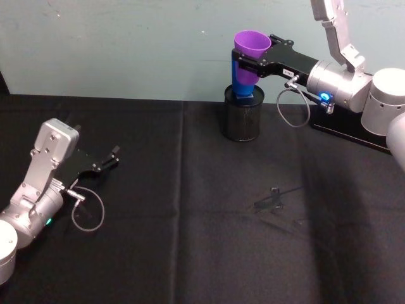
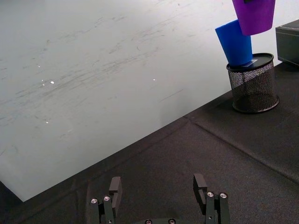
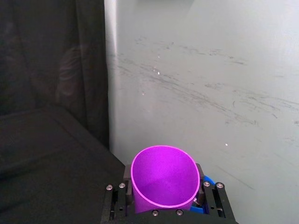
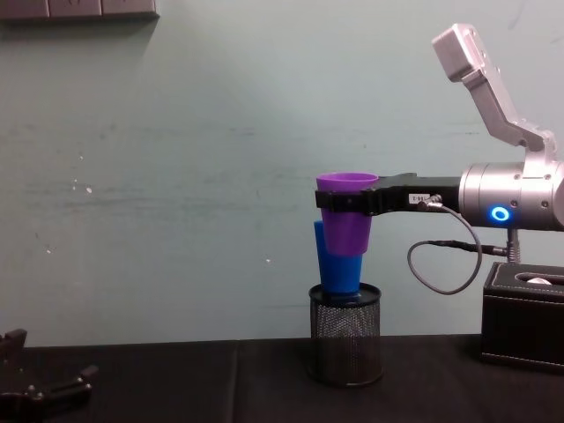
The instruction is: Pick up one cup with a gripper and tap it against the other cup.
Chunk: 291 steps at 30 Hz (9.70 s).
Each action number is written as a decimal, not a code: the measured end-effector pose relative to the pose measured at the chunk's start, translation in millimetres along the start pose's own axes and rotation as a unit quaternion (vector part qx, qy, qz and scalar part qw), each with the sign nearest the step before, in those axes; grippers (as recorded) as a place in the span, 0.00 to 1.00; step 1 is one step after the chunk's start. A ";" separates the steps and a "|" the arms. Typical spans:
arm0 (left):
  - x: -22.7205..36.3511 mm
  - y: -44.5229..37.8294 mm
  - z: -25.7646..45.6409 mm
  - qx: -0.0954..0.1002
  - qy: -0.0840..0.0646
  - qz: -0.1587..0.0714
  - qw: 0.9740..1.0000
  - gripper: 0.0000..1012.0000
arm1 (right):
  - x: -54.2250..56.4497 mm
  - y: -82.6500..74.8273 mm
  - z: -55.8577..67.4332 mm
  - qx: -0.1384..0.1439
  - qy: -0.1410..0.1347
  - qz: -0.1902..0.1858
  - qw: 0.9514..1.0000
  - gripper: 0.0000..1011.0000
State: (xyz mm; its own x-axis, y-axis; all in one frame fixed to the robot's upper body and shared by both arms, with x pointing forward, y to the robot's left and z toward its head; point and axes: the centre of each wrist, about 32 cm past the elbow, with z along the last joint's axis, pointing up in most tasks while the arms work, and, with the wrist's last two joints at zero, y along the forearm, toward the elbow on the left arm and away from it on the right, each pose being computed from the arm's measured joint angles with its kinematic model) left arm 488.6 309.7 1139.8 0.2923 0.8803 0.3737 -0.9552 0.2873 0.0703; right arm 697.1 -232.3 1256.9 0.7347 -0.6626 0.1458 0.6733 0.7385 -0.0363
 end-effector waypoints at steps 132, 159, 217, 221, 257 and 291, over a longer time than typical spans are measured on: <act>0.0 0.0 0.0 0.000 0.000 0.000 1.000 0.99 | -79.0 -111.2 -122.5 -0.043 0.002 0.094 0.995 0.73; 0.0 0.0 0.0 0.000 0.000 0.000 1.000 0.99 | -79.4 -111.0 -118.4 -0.035 -0.004 0.095 0.995 0.99; 0.0 0.0 0.0 0.000 0.000 0.000 1.000 0.99 | -96.8 -95.4 -103.5 -0.066 0.011 -0.214 0.974 0.99; 0.0 0.0 0.0 0.000 0.000 0.000 1.000 0.99 | -96.8 -95.5 -103.5 -0.066 0.011 -0.214 0.974 0.99; 0.0 0.0 0.0 0.000 0.000 0.000 1.000 0.99 | -96.7 -95.5 -103.1 -0.065 0.011 -0.214 0.975 0.99; 0.0 0.0 0.0 0.000 0.000 0.000 1.000 0.99 | -96.7 -95.5 -103.2 -0.065 0.011 -0.214 0.975 0.99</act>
State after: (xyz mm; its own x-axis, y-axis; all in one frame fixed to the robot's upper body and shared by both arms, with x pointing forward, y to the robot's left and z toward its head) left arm 488.6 309.7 1139.8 0.2923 0.8803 0.3737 -0.9552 0.2874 0.0703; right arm 570.4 -251.6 1144.2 0.3844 -0.9103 0.1538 0.9225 0.3722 -0.1026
